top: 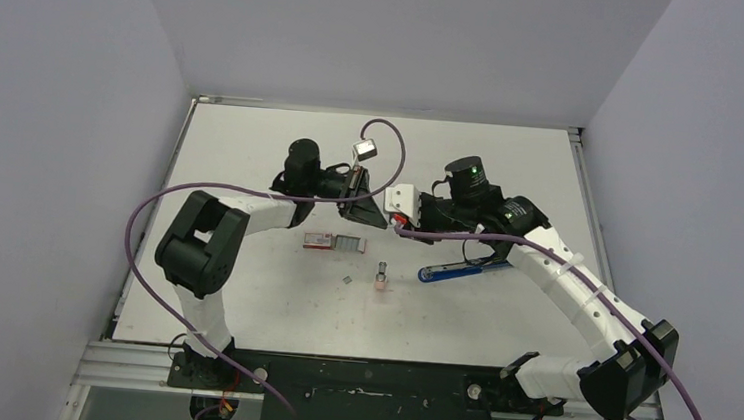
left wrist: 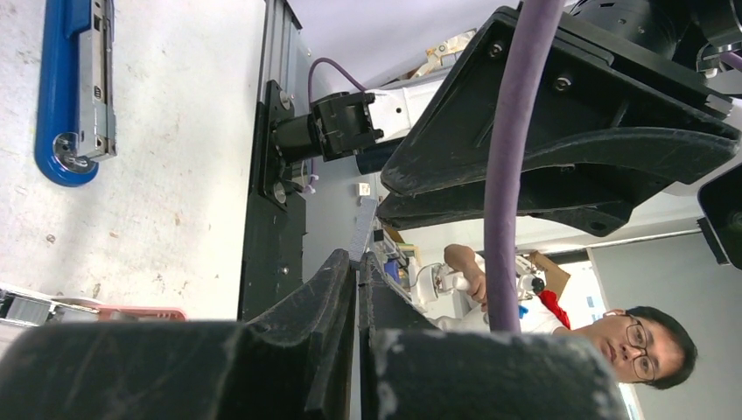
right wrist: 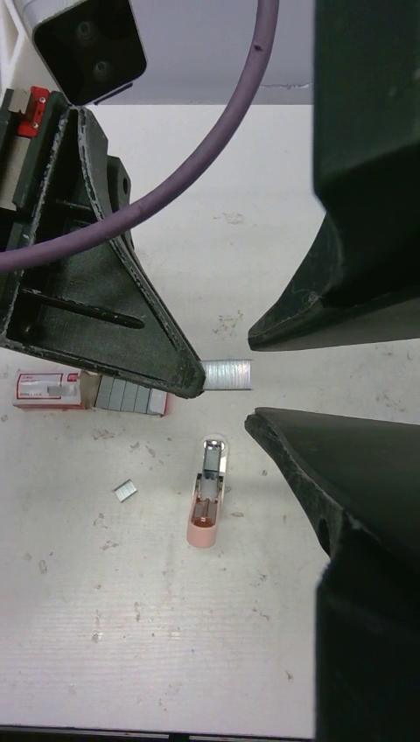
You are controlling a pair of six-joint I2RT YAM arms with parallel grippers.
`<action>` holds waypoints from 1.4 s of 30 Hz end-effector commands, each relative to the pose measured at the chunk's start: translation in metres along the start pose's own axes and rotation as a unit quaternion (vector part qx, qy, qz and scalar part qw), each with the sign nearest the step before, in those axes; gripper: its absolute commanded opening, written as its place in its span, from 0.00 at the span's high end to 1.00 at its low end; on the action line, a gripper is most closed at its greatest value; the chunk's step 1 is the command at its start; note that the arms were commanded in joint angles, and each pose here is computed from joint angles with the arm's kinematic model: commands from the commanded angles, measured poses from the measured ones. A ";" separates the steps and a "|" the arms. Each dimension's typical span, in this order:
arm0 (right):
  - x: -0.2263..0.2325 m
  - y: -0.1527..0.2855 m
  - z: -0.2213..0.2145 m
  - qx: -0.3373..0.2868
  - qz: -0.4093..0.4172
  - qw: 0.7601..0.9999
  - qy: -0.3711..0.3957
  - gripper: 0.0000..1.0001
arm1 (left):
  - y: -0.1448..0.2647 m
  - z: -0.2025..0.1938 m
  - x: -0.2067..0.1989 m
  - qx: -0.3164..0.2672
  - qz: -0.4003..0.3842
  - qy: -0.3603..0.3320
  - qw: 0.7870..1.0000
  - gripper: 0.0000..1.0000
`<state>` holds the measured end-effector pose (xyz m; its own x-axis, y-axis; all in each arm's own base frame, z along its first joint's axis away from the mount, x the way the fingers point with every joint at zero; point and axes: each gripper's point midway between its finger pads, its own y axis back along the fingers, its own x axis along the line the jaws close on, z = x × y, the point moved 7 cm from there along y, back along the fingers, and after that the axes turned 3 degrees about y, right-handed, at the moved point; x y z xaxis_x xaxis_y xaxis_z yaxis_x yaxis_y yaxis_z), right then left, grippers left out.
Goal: Load the staples into the stapler
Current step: Pick up the staple from the center of the board.
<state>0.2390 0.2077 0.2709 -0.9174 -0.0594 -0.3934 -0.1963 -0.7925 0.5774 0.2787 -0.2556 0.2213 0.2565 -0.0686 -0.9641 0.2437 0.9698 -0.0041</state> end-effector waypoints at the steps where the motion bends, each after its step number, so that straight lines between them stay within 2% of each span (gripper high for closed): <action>1: -0.004 0.005 0.010 -0.030 -0.016 0.999 0.012 0.68 | -0.005 -0.002 -0.005 0.024 -0.012 -0.024 0.999 1.00; 26: 0.007 -0.004 0.002 -0.024 0.014 1.000 0.003 0.68 | -0.007 0.000 -0.006 0.029 -0.011 -0.016 0.999 1.00; 42: 0.005 -0.012 0.003 -0.027 0.012 1.000 -0.006 0.76 | -0.007 -0.002 -0.006 0.030 -0.011 -0.014 0.999 1.00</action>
<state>0.2333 0.2102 0.2610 -0.9321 -0.0658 -0.3562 -0.1656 -0.7972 0.5806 0.2716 -0.2596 0.2201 0.2365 -0.0723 -0.9689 0.2853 0.9584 -0.0019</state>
